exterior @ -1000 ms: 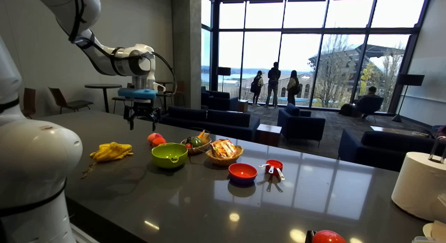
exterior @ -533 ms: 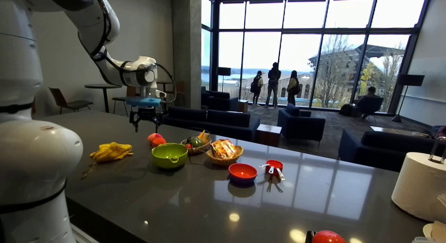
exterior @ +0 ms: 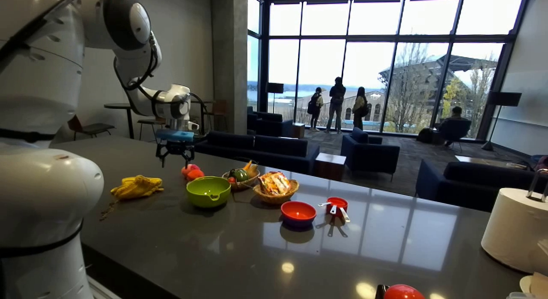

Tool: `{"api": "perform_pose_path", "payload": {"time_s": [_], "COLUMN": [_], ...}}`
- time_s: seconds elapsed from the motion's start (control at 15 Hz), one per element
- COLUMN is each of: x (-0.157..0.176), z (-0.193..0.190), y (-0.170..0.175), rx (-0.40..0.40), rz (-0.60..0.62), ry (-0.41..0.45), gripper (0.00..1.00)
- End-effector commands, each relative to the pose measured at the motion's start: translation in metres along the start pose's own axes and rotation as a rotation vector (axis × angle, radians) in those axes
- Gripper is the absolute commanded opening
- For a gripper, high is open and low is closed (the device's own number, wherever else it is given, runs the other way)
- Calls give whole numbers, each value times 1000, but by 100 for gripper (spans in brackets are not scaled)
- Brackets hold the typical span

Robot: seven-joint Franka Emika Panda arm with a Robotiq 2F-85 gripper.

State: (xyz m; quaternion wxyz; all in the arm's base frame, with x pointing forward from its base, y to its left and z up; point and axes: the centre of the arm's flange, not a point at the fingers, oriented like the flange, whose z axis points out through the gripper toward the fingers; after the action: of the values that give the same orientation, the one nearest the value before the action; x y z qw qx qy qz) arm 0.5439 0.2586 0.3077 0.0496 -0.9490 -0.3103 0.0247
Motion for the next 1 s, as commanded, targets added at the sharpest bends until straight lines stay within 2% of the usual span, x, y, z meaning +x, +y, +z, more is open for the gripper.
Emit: {"api": "perform_pose_path", "payload": {"time_s": [0.0,0.4,0.93], "x": [43,84,116], "z": [15,38,48], "y": [-17,-57,-117], "rx": [16,70,140], "rz": [-17,-47,-136], "ry": [-12,-29,-50], "gripper": [100,100,100]}}
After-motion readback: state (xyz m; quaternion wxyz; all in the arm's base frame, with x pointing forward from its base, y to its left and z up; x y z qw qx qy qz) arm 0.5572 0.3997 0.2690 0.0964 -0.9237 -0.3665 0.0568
